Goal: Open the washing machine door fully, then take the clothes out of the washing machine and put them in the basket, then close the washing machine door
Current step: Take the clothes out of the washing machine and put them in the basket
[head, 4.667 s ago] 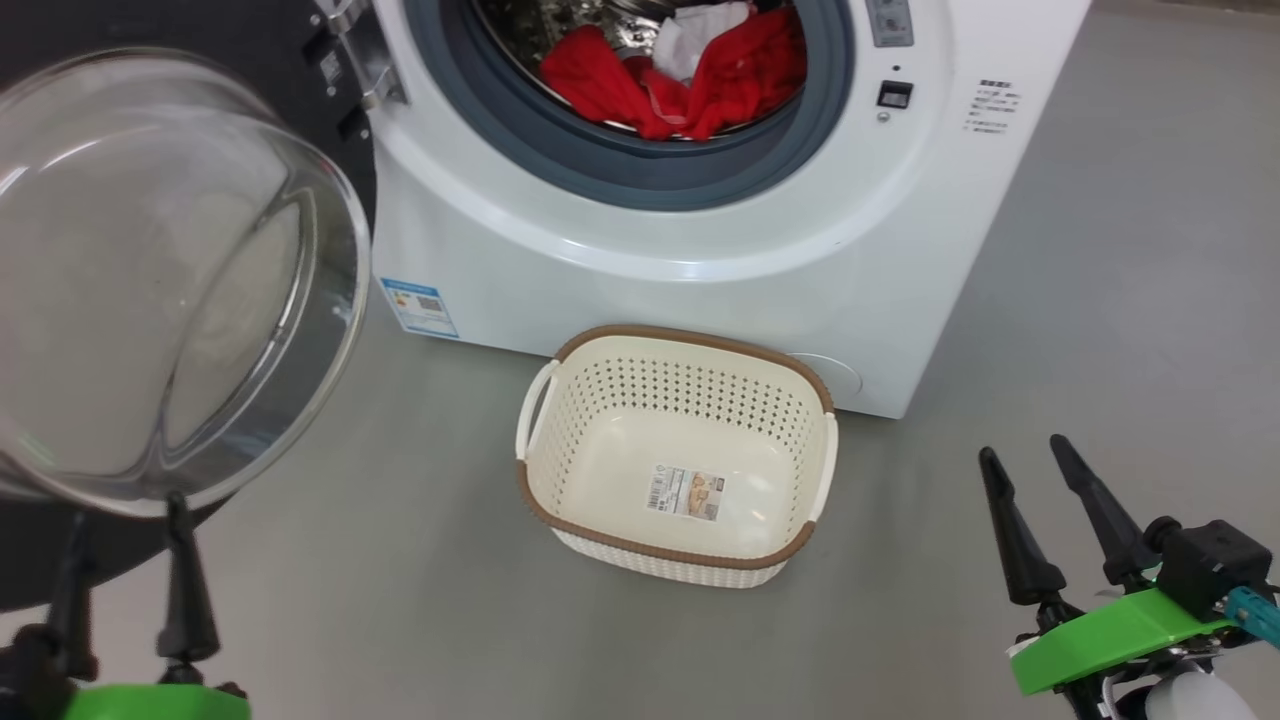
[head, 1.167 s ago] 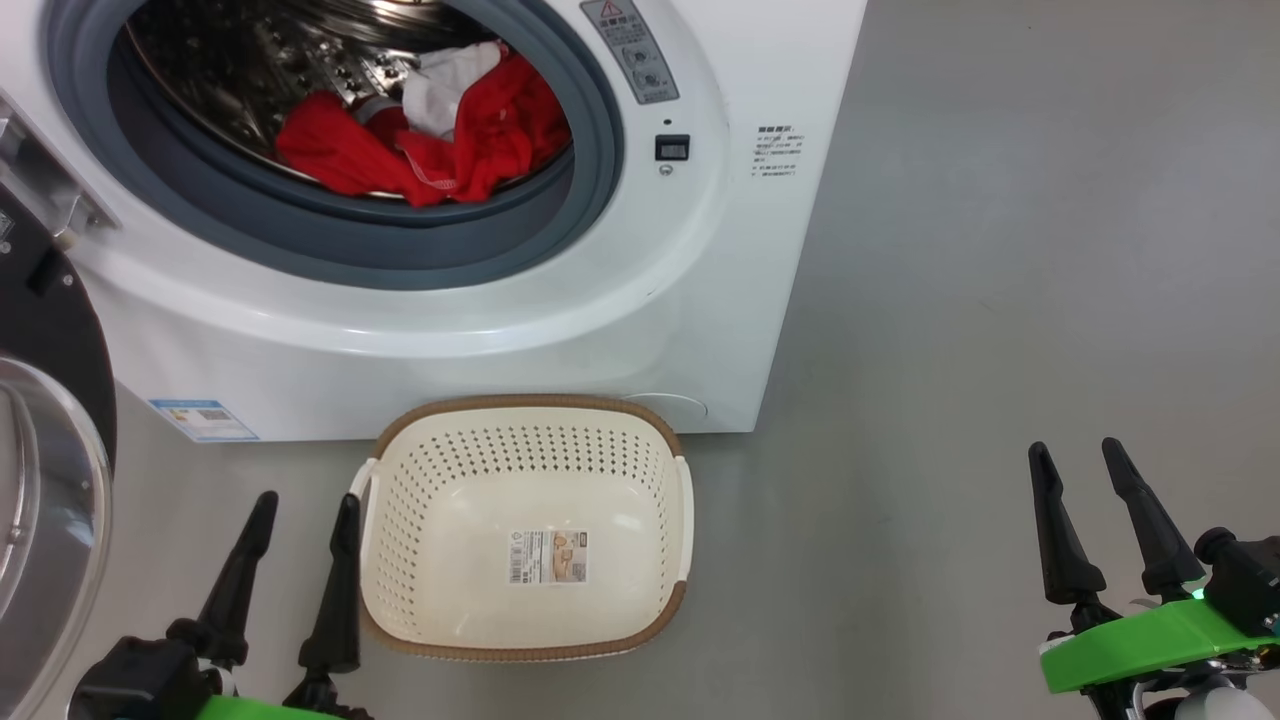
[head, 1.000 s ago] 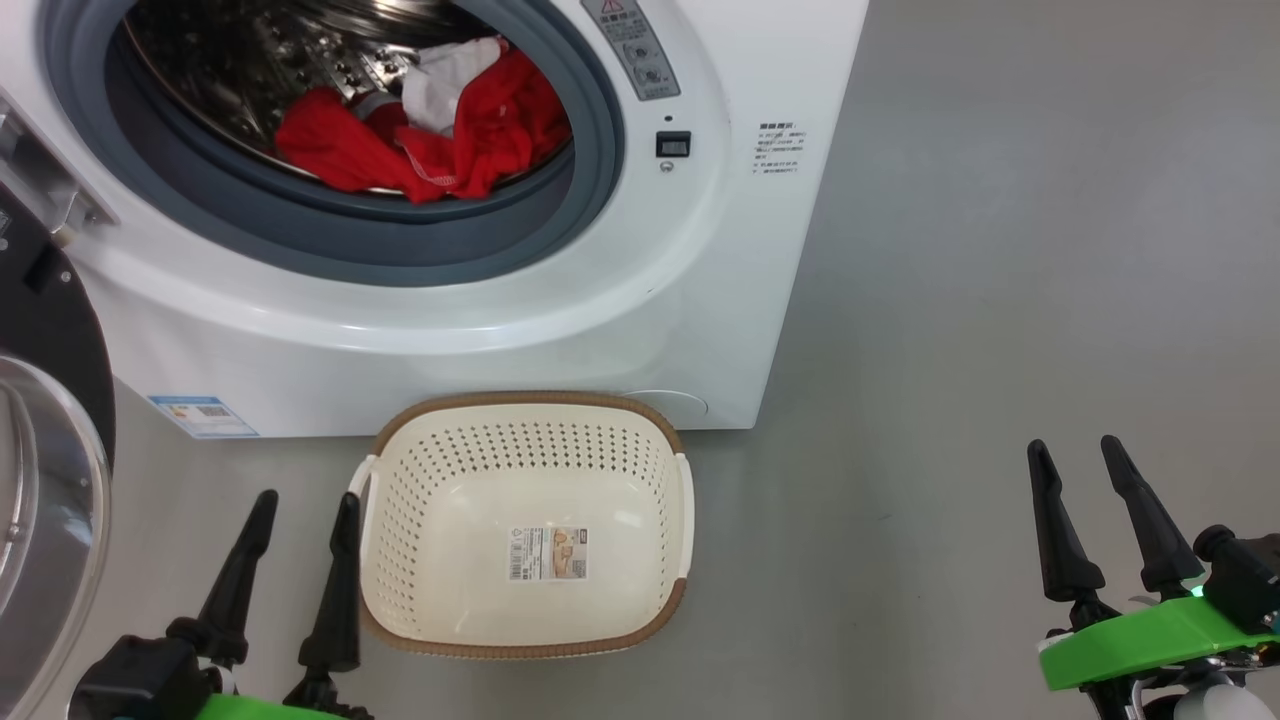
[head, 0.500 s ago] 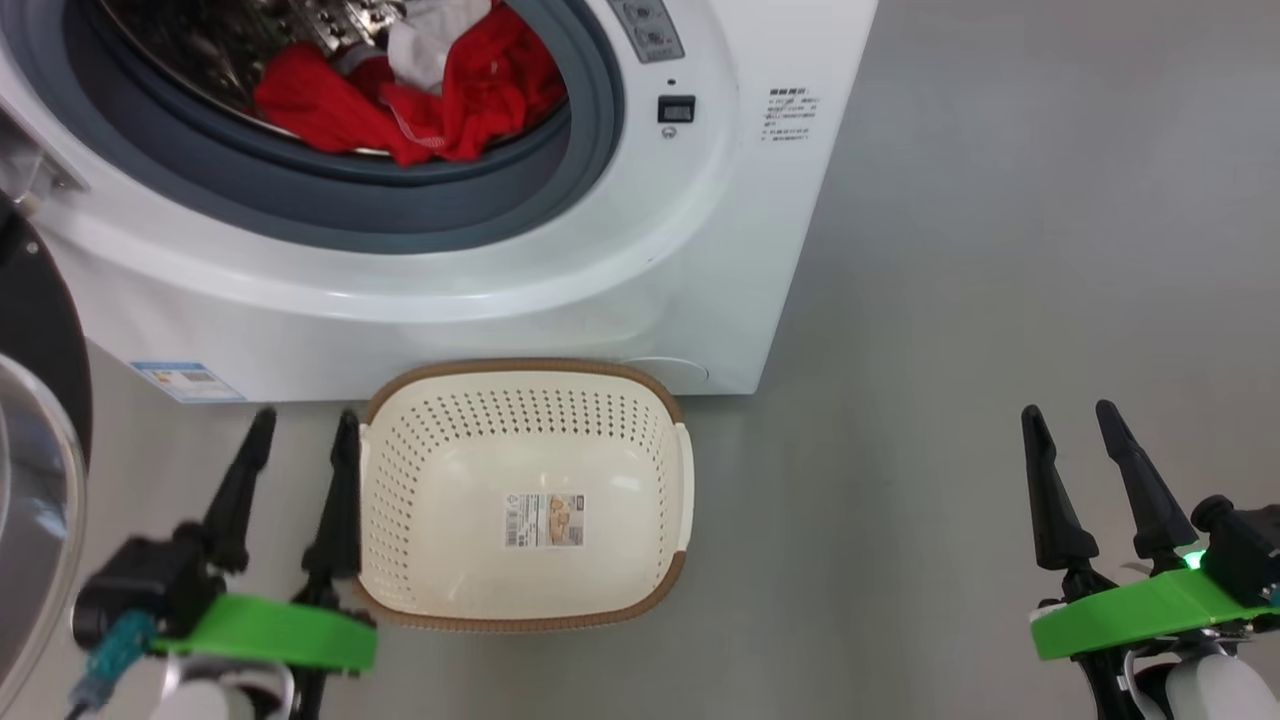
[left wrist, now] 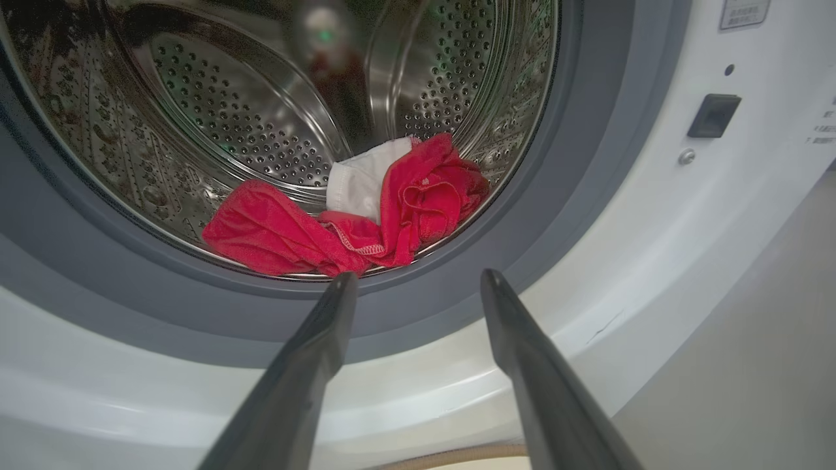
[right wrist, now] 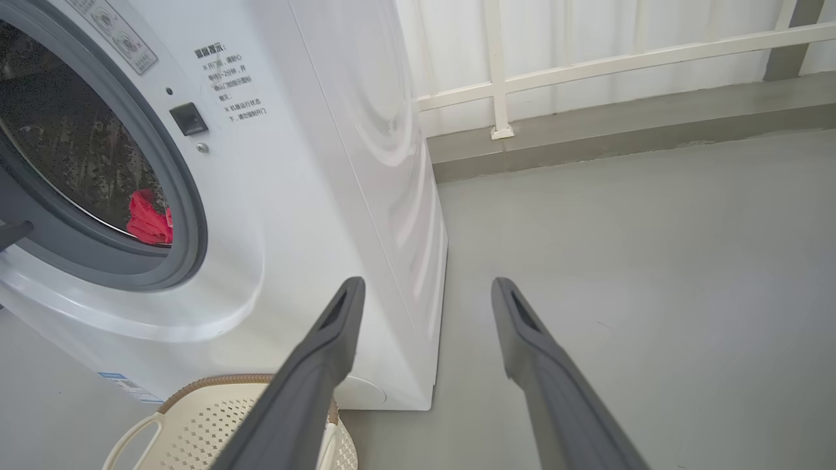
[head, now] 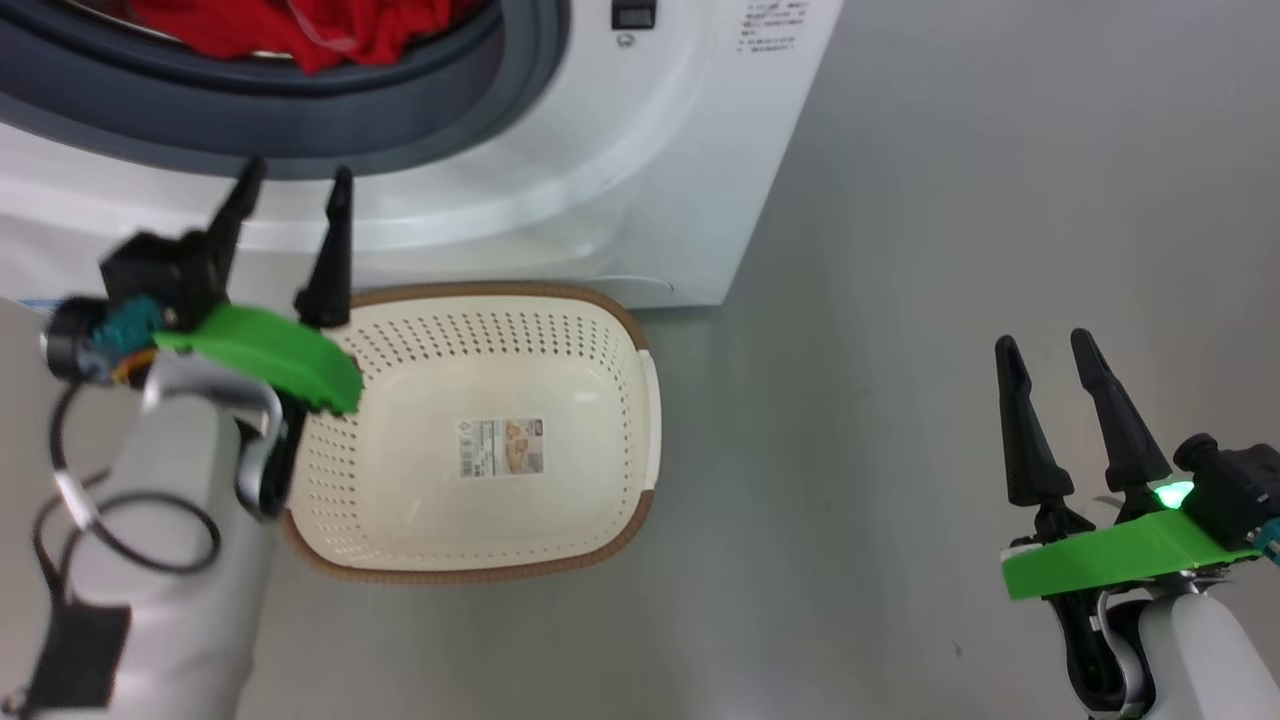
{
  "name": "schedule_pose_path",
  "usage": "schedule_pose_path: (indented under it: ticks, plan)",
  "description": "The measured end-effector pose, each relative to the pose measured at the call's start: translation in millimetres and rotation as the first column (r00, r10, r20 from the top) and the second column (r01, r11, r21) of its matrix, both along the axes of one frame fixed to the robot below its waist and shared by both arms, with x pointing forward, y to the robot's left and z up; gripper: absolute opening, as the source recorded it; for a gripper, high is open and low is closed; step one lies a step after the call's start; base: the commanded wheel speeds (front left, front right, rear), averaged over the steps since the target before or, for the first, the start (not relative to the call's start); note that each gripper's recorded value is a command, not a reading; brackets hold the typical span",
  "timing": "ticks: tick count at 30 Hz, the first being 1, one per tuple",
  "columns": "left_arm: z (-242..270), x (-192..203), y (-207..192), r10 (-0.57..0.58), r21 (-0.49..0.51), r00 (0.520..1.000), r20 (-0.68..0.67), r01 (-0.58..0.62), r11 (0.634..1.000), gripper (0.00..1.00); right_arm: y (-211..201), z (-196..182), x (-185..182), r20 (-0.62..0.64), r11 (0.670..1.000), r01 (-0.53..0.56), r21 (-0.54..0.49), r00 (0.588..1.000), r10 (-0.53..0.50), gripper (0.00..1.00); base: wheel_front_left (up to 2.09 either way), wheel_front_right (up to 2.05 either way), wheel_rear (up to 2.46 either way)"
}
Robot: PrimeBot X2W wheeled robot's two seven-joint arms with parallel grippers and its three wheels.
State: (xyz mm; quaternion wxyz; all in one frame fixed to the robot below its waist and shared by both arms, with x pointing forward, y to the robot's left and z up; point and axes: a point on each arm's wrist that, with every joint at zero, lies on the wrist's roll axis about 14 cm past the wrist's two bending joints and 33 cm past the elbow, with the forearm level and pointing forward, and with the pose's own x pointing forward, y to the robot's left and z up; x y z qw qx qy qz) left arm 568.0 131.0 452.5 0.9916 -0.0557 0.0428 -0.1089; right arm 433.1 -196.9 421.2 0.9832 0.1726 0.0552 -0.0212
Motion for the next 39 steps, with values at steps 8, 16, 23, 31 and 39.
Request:
schedule_pose_path:
  ticks: [8,16,23,31,39]
  plan:
    - [-7.2,66.3,-10.4,-0.021,0.022,0.998,-0.065,0.023,0.999,1.0,-10.0,-17.2,8.9,-0.033,0.999,0.034,-0.007,0.999,-0.034,1.0,0.0,0.0,0.0]
    - [-40.3,99.5,-24.0,-0.057,0.062,0.983,-0.172,0.068,0.996,1.0,-19.9,-33.1,15.6,-0.063,0.998,0.059,-0.017,0.996,-0.06,1.0,0.0,0.0,0.0]
    - [-53.8,119.9,-31.4,-0.074,0.08,0.977,-0.2,0.091,0.993,1.0,-24.2,-43.7,19.9,-0.082,0.997,0.069,-0.018,0.994,-0.07,1.0,0.0,0.0,0.0]
    - [-73.7,136.2,-28.7,-0.068,0.114,0.971,-0.228,0.096,0.989,1.0,-27.5,-51.9,20.6,-0.101,0.997,0.073,-0.023,0.992,-0.075,1.0,0.0,0.0,0.0]
    - [-90.5,140.7,-34.1,-0.079,0.137,0.963,-0.258,0.117,0.984,0.84,-35.6,-54.2,16.6,-0.112,0.995,0.09,-0.04,0.989,-0.094,1.0,0.0,0.0,0.0]
